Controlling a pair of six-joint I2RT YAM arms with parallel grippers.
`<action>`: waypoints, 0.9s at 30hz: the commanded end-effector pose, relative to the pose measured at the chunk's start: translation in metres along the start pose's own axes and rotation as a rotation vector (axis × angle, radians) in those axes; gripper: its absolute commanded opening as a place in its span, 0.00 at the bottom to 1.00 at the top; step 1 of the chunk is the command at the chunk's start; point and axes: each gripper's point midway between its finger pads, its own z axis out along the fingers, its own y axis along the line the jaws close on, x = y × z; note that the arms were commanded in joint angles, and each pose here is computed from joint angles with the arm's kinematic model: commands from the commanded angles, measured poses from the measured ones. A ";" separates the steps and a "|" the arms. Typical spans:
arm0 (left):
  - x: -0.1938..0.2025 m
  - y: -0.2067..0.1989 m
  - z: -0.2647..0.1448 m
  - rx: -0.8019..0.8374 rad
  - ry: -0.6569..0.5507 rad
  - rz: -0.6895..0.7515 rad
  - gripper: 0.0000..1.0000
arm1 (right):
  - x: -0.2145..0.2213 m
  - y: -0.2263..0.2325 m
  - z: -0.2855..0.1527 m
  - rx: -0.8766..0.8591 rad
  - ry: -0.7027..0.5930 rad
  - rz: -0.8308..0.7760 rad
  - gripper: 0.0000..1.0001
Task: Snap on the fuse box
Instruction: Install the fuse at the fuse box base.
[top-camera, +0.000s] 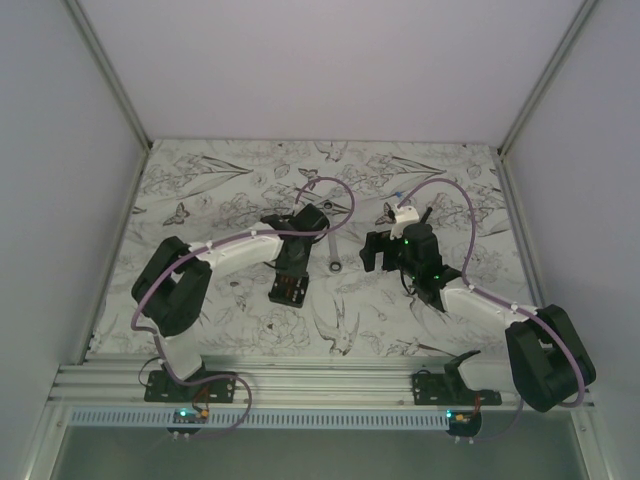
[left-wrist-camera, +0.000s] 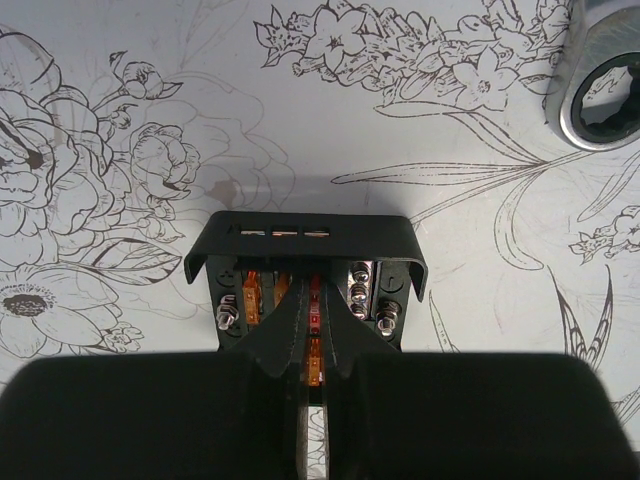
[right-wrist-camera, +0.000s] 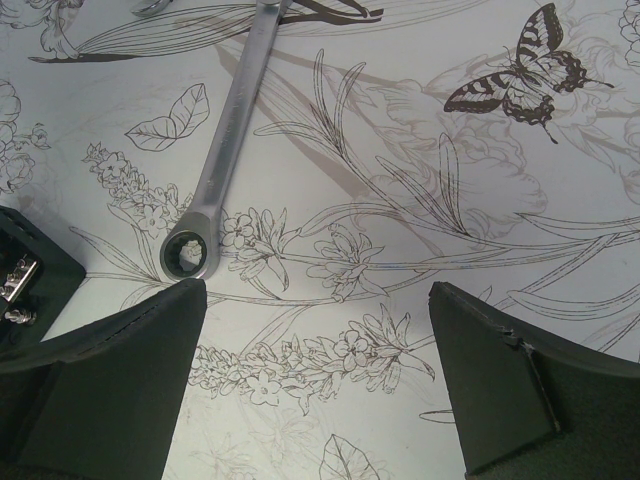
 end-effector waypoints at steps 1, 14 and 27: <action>0.023 0.009 0.011 -0.033 0.088 -0.008 0.00 | -0.011 0.001 0.001 -0.009 -0.037 0.017 1.00; 0.081 0.029 0.041 -0.091 0.217 -0.042 0.00 | -0.009 0.002 0.002 -0.011 -0.032 0.019 1.00; 0.061 0.004 0.018 -0.003 0.134 -0.031 0.00 | -0.011 0.006 0.002 -0.036 -0.033 0.027 1.00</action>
